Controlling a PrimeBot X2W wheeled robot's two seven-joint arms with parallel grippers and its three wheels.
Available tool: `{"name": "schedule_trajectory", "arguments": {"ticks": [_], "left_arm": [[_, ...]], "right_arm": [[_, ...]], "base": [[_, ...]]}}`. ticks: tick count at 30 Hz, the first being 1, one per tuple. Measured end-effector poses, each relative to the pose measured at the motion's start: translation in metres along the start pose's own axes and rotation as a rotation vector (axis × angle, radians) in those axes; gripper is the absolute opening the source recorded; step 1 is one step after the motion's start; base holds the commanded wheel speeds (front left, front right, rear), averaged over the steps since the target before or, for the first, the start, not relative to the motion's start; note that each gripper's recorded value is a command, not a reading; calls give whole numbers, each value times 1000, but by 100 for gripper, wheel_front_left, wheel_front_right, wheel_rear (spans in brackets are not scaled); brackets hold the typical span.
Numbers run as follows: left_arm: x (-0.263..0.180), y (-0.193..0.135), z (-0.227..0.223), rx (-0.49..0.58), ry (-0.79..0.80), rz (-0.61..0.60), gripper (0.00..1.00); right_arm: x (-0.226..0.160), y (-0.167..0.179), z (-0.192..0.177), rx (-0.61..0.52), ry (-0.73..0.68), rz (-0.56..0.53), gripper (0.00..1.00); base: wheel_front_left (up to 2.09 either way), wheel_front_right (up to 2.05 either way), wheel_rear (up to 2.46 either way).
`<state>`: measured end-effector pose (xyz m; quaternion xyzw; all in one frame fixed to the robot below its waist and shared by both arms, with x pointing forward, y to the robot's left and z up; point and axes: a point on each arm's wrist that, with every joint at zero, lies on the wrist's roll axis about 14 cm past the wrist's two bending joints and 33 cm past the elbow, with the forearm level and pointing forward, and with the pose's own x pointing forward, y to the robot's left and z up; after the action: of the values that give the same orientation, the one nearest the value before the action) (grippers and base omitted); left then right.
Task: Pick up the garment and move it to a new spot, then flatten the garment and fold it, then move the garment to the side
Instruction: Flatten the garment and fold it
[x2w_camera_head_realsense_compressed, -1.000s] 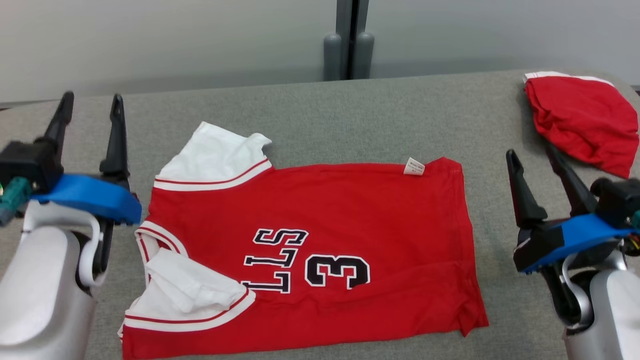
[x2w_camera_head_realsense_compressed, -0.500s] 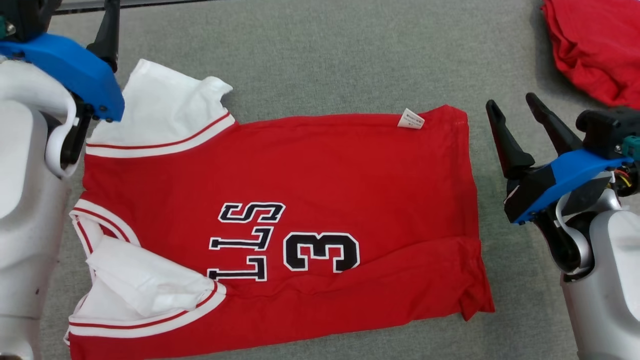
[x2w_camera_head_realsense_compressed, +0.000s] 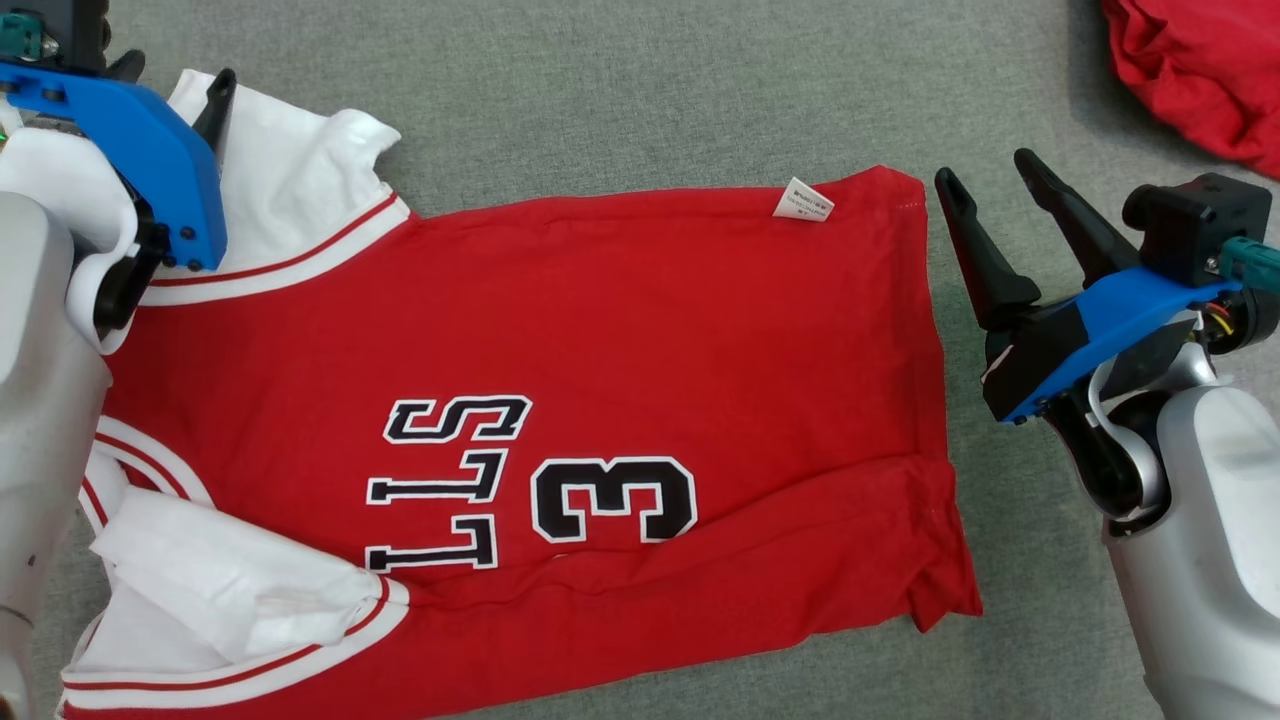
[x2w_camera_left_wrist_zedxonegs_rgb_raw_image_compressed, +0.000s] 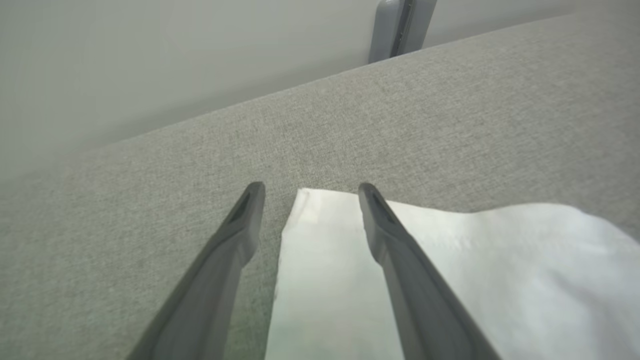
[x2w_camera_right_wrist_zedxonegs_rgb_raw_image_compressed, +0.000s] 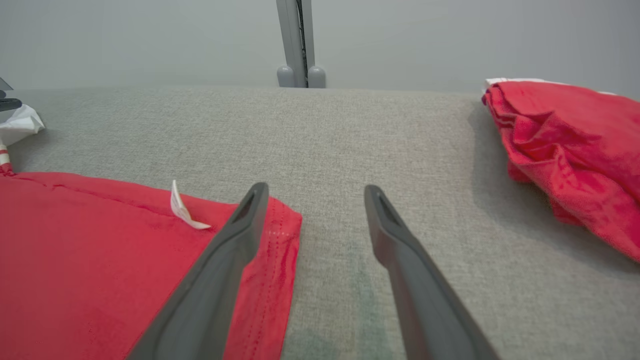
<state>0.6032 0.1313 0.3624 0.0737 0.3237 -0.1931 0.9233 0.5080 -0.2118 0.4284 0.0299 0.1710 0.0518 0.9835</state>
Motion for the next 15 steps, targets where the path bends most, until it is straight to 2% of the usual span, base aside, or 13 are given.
{"name": "schedule_trajectory", "arguments": {"ticks": [4,13,14,15], "left_arm": [[4,-2,-21,-10,91,-16,100],[11,-9,-29,-69,169,-58,100],[11,-11,-29,-74,175,-64,63],[11,-11,-29,-74,175,-64,30]], "right_arm": [[2,-2,-1,0,2,0,100],[5,-2,-6,-2,20,8,100],[5,-3,-7,-2,22,8,100],[5,-3,-7,-2,22,8,100]], "base": [[0,0,0],[0,0,0],[0,0,0],[0,0,0]]}}
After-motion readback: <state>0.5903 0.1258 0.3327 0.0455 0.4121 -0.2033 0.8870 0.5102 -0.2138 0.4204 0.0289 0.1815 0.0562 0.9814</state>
